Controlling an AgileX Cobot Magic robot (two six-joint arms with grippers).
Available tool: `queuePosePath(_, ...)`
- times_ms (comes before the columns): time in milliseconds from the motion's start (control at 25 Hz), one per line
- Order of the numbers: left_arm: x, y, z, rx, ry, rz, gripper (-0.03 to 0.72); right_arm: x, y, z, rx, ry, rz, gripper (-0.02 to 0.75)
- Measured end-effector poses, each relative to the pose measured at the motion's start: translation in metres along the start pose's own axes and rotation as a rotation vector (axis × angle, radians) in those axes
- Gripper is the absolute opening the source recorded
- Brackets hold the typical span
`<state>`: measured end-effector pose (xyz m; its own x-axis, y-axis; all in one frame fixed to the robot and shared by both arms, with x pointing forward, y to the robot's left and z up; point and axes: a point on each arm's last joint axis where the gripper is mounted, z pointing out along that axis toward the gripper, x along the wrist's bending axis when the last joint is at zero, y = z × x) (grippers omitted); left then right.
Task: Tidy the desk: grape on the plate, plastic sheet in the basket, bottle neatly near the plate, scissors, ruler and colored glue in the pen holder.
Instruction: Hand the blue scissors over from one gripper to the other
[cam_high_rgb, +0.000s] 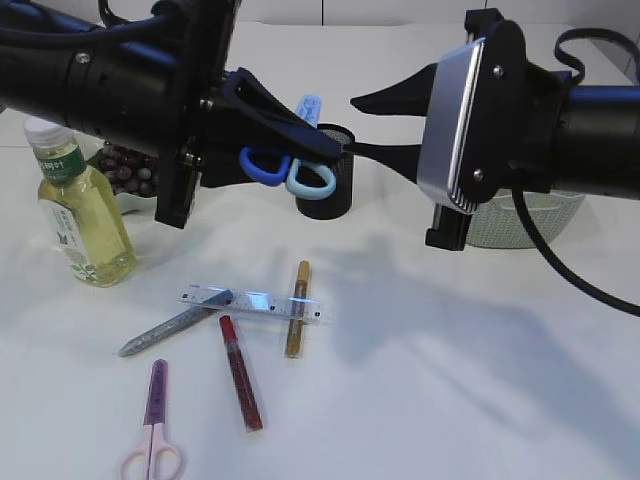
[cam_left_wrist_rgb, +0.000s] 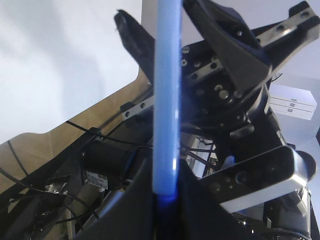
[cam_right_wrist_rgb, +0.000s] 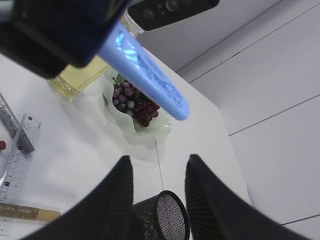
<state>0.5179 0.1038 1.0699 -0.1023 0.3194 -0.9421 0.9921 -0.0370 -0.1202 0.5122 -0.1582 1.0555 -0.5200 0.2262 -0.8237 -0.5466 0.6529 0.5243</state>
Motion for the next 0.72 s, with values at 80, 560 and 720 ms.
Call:
queuePosePath(80,-0.0001,0.0000,0.0000,0.000,-0.001,0.000,0.043,0.0002,0.0006,0.0000,-0.007,0.003,-0.006,0.322)
queuePosePath(560,-0.0033,0.0006,0.0000,-0.006,-0.036,-0.015,0.043,0.0004,0.0041,-0.0001,-0.045,0.004,-0.014,0.386)
queuePosePath(720,-0.0034,0.0006,0.0000,-0.007,-0.038,-0.015,0.043,0.0007,0.0041,-0.0001,-0.046,0.007,-0.031,0.386)
